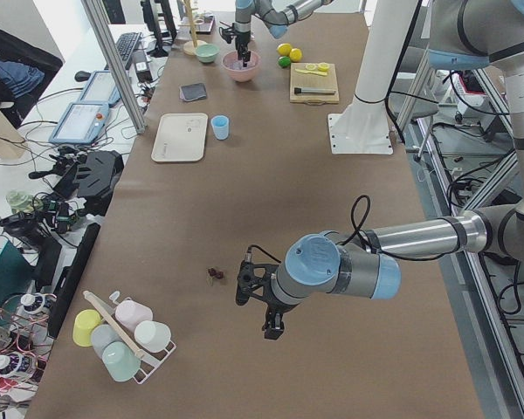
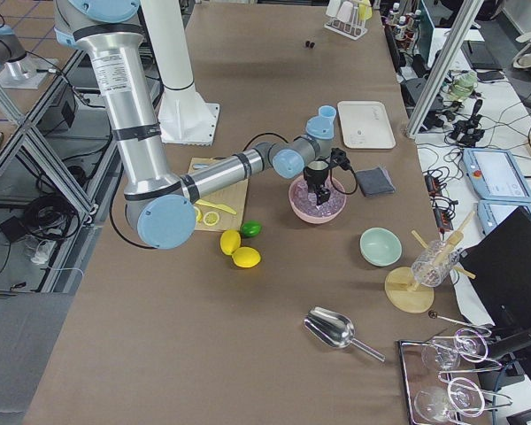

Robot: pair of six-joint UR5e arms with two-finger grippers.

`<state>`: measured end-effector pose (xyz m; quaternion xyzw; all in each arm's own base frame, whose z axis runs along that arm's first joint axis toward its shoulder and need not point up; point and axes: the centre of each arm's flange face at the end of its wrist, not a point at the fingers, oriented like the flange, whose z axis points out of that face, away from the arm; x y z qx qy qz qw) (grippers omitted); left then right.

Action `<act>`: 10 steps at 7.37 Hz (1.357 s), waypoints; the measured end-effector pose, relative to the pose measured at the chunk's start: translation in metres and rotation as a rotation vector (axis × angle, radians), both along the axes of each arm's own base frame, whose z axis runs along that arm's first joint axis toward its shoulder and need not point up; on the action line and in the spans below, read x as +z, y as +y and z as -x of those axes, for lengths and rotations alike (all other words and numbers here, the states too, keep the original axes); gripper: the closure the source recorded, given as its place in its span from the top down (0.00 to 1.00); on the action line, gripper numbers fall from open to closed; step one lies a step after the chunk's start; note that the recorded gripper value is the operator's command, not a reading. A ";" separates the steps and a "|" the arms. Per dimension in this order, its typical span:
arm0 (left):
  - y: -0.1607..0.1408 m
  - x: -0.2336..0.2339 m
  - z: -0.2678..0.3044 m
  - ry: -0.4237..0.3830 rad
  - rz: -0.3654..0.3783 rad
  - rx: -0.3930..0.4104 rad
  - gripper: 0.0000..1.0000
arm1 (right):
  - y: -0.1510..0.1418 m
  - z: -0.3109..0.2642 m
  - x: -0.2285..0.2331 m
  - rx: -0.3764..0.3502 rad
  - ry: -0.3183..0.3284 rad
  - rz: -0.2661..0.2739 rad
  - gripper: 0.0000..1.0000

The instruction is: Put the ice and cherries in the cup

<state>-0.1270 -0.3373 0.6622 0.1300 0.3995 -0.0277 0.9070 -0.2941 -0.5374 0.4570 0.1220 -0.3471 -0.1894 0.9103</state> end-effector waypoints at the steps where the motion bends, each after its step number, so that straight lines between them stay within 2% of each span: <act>1: 0.000 0.000 0.000 0.000 0.001 0.000 0.98 | 0.002 0.003 -0.002 0.028 -0.005 0.025 0.63; 4: 0.001 0.001 0.000 0.000 0.002 0.000 0.98 | 0.004 0.004 0.010 0.034 0.026 0.019 0.64; 5: 0.001 0.001 0.000 0.000 0.002 0.000 0.98 | 0.003 0.004 0.009 0.036 0.029 0.016 0.56; 6: 0.001 0.001 0.000 0.000 0.002 0.000 0.98 | 0.003 0.004 0.007 0.038 0.028 0.014 0.31; 10: 0.000 0.001 0.000 0.001 0.001 0.000 0.98 | 0.004 0.007 0.005 0.032 0.024 0.011 0.27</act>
